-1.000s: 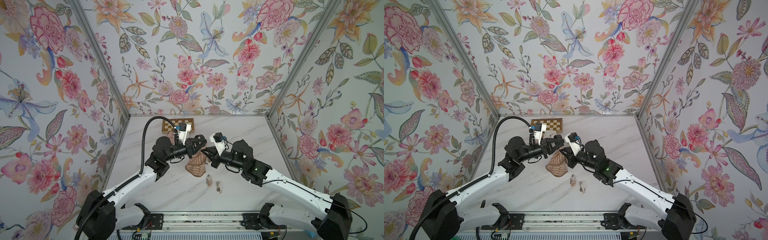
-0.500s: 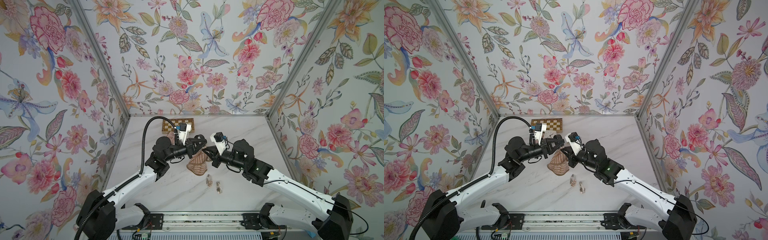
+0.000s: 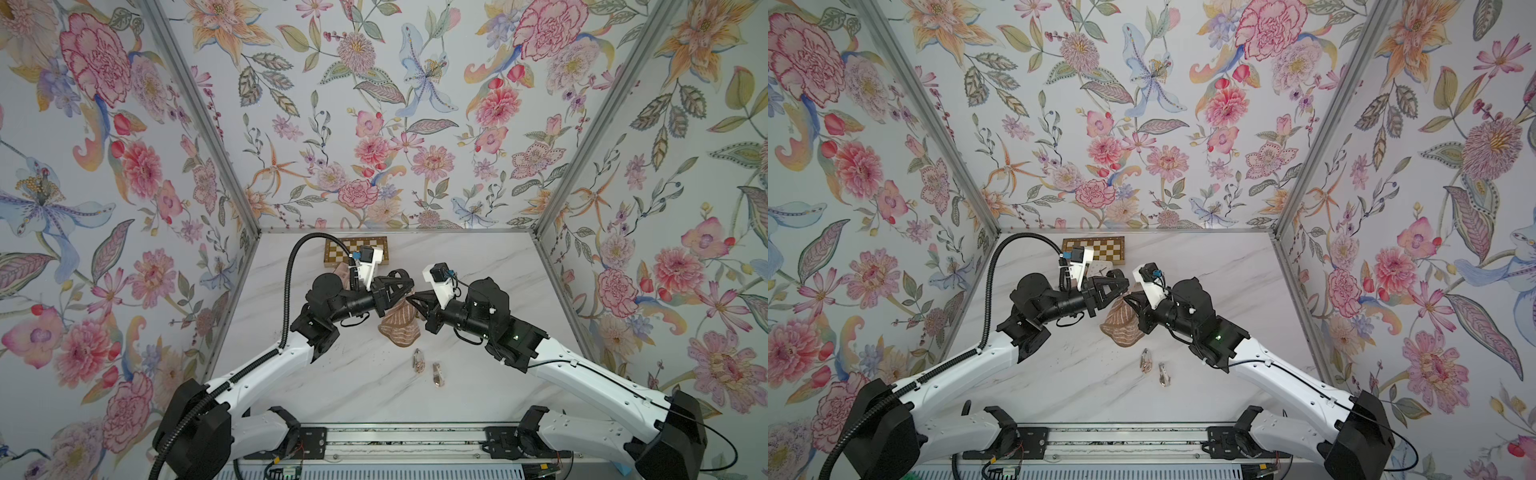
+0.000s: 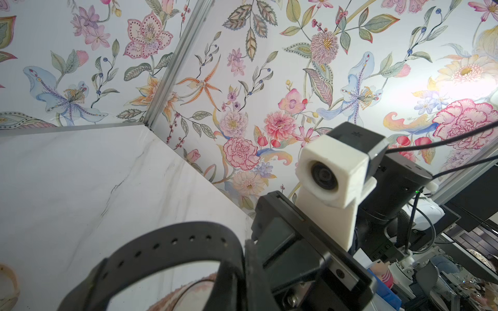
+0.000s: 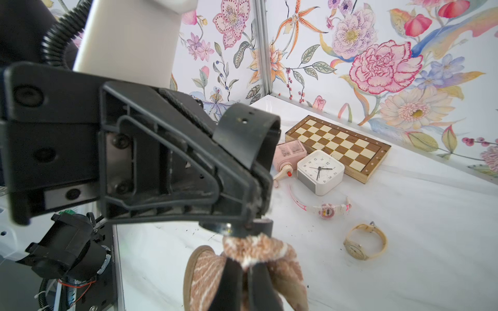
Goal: Wipe the watch dial
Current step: Wipe the dirt from the watch dial.
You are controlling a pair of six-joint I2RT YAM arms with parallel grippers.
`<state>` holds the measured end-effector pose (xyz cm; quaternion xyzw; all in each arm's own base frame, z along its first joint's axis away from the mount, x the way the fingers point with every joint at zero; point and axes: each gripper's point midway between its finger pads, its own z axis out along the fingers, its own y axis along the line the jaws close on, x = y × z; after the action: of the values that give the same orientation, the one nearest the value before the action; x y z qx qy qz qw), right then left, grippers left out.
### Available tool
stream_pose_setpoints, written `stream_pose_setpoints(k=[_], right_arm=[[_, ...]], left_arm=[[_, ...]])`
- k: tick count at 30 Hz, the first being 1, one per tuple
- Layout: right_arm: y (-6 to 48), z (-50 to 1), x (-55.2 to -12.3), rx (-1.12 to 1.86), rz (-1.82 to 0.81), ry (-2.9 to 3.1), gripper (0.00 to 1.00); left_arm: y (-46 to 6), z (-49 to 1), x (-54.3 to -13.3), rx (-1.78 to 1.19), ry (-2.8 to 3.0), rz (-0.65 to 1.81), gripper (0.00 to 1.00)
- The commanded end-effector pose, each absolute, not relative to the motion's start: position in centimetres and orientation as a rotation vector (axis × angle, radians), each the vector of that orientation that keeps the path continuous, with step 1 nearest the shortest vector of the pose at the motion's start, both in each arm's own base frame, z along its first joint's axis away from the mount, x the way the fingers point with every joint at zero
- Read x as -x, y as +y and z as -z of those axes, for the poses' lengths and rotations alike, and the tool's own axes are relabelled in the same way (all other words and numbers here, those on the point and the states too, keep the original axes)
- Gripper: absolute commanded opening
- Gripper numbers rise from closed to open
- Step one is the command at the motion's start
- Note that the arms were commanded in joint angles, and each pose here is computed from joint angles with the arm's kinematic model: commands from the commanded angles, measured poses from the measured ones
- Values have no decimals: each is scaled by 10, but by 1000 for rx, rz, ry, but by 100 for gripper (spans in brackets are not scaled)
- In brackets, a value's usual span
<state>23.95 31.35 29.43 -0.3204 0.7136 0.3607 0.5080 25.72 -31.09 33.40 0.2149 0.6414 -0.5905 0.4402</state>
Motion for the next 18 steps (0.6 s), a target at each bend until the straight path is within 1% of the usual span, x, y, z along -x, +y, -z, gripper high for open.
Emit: stream_pose_setpoints(k=[1, 8, 14, 18], right_arm=[[327, -326, -232, 760, -950, 1615, 0], [310, -313, -244, 723, -874, 1652, 0], [332, -322, -231, 773, -948, 1620, 0], [318, -310, -244, 736, -889, 1654, 0]], left_arm=[[-322, -334, -251, -564, 1599, 1526, 0], [-320, -333, -249, -564, 1615, 1505, 0], [-321, -332, -253, -542, 1621, 1509, 0], [-322, -332, -255, -525, 1632, 1523, 0]])
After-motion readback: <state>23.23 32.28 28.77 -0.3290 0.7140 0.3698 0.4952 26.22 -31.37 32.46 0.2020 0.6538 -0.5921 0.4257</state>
